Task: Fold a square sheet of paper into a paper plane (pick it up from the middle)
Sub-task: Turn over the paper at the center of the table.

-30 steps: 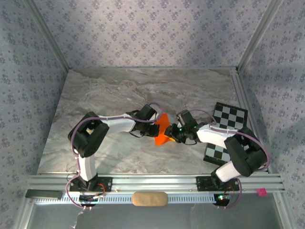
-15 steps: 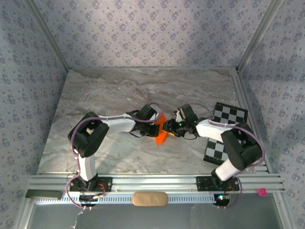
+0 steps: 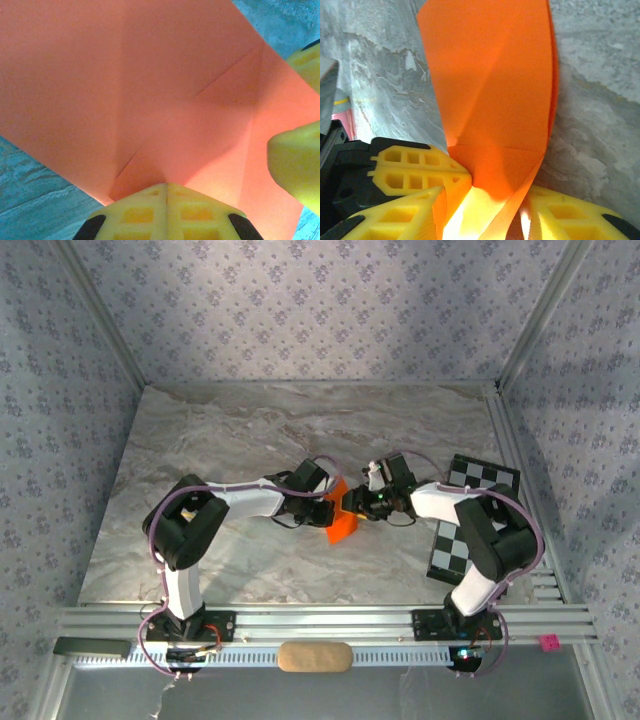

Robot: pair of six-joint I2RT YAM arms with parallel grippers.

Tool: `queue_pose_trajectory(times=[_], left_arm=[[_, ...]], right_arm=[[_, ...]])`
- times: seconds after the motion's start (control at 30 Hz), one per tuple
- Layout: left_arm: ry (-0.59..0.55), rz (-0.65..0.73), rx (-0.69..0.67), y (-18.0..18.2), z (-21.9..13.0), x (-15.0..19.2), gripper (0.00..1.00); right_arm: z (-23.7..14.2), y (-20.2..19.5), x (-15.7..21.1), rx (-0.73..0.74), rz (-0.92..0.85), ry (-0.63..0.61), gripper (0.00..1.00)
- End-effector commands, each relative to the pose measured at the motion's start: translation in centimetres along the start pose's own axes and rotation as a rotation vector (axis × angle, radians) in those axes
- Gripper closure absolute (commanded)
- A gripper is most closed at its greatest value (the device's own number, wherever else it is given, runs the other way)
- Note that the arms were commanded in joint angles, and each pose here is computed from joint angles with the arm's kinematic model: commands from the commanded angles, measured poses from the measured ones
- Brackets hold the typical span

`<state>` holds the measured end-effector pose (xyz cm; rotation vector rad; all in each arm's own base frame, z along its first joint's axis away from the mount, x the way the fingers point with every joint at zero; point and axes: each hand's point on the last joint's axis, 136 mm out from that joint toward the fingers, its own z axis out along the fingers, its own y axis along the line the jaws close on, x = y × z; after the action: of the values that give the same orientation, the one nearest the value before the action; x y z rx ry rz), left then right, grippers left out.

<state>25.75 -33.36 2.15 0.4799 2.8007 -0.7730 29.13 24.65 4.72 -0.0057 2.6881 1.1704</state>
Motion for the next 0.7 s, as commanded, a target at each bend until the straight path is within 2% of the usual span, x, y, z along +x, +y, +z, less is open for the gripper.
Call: queue_pose_trajectory(times=[0.0,0.27,0.4,0.67], left_arm=[[0.052,-0.018,-0.042,1.4,0.6,1.7,1.00],[0.038,-0.014,-0.034,1.2,0.3,1.5,1.00],[0.030,-0.010,-0.034,1.2,0.1,1.4,1.00],[0.024,-0.009,-0.028,1.0,0.0,1.2,1.00]], right_arm=[[0.3,0.4,-0.2,-0.043,-0.028,0.005,0.58],[0.5,-1.2,-0.4,-0.020,0.045,0.015,0.59],[0.3,-1.0,-0.8,-0.068,0.056,0.004,0.60],[0.7,-1.7,-1.2,-0.062,0.076,-0.005,0.68]])
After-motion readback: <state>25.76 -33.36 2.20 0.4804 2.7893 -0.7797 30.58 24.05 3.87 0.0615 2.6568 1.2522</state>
